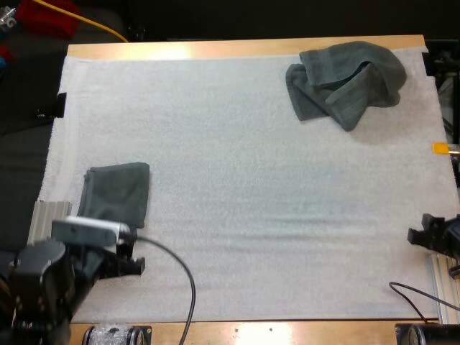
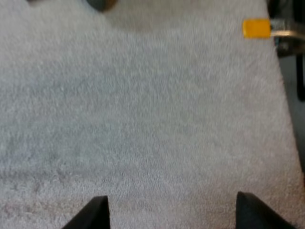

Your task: Pick towel from pile, fold and stack

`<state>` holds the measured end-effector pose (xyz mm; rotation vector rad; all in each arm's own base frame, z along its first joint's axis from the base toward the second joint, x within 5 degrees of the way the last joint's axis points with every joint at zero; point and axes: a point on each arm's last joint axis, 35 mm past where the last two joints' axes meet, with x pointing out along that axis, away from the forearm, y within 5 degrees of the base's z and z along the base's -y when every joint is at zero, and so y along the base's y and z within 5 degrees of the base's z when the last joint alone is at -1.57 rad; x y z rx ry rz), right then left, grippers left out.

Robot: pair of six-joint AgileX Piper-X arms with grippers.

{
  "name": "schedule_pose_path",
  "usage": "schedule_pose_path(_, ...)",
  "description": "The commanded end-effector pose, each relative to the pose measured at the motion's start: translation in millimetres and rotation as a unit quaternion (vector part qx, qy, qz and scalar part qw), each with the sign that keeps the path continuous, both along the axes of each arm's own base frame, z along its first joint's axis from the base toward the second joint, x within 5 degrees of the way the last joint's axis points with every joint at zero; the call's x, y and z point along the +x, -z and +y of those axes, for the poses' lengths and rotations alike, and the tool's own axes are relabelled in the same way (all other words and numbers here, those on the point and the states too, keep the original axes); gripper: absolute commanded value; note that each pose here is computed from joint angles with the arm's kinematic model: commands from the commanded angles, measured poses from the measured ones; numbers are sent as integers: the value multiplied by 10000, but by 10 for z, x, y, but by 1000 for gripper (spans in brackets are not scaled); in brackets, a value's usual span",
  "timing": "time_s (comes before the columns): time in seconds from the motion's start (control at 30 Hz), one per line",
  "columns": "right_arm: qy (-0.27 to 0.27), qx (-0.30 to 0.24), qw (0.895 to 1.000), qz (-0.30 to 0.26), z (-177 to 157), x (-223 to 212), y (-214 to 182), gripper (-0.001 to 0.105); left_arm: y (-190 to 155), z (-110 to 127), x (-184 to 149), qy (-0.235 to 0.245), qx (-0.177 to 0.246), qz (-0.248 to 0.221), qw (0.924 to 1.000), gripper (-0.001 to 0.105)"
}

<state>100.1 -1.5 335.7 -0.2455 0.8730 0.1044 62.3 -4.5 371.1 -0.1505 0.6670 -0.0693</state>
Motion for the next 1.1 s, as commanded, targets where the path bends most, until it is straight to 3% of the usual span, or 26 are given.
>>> schedule_pose_path(0.0,-47,-49,9999,-108,0,-86,-29,54,-22,5,-88,-67,98,-172,9998,69)
schedule_pose_path(0.2,-64,-38,9980,-635,8,-436,-106,54,-56,20,-448,-63,144,-785,9968,69)
schedule_pose_path(0.53,-38,281,9938,-1079,31,-941,-80,54,97,51,-1068,-99,255,-1318,9909,69)
schedule_pose_path(0.9,-28,466,9799,-1940,45,-1351,-39,54,259,53,-1210,-106,294,-580,9978,69)
schedule_pose_path(1.07,-20,466,9822,-1820,44,-1324,16,54,277,52,-1195,-70,344,-547,9979,69)
